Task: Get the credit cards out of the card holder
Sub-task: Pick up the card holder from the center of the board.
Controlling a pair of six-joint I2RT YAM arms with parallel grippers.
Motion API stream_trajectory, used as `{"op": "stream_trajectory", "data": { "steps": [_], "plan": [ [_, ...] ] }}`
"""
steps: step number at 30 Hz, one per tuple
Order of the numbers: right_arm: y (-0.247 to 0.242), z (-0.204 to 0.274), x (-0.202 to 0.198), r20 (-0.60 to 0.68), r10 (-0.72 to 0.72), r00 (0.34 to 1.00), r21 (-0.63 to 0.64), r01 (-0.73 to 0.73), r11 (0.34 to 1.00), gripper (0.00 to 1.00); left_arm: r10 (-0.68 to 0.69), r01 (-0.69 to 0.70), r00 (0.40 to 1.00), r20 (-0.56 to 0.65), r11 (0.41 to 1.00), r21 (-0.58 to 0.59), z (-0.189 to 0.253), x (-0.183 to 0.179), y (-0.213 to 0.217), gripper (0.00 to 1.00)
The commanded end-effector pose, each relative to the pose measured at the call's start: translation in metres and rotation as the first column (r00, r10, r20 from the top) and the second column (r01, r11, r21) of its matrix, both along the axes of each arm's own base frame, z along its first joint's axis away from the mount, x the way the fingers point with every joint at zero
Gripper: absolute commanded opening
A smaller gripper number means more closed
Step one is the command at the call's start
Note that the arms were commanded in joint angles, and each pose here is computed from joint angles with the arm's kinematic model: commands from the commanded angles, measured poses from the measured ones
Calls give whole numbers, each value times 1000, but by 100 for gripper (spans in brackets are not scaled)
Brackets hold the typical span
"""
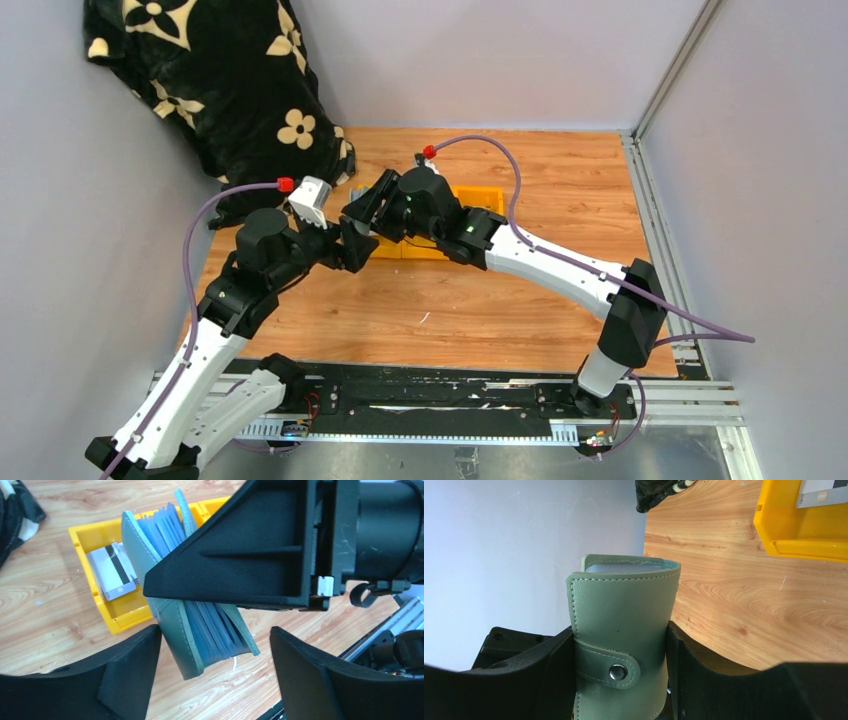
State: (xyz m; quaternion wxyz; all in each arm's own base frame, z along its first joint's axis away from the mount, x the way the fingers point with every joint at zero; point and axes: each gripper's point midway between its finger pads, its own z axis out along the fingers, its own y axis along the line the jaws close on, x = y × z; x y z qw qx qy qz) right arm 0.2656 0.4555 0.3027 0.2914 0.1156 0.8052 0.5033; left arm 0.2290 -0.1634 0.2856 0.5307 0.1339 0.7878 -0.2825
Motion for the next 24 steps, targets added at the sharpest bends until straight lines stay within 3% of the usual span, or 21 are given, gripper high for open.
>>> {"op": "stream_trajectory", "data": {
  "steps": [1,4,7,10,12,15,19,22,24],
  "plan": [
    [8,39,-5,46,-9,999,95,4,995,56,29,-29,998,61,1000,1,10,8,3,76],
    [3,42,-9,57,-7,998,98,2,995,56,136,-139,987,83,990,31,9,19,20,48],
    [1,46,-12,83,3,997,115,-13,993,62,175,-180,979,107,983,41,10,21,28,30],
    [2,53,-16,161,61,985,112,-80,991,80,126,-131,984,128,991,34,17,14,23,18],
    [-1,52,-20,213,157,964,84,-178,981,85,66,-72,986,153,997,34,24,7,17,13],
    [-18,51,-30,327,345,880,12,-368,930,86,-52,41,983,178,997,65,30,-8,7,8],
    [-61,39,-37,470,537,701,-159,-531,832,87,-286,266,946,152,954,136,28,-41,-11,6],
    [-91,27,-43,504,629,592,-306,-559,771,88,-422,404,899,113,902,152,24,-65,-20,7],
    [-100,32,-56,542,672,505,-339,-600,725,88,-489,474,869,77,867,153,20,-77,-24,7]
  ]
}}
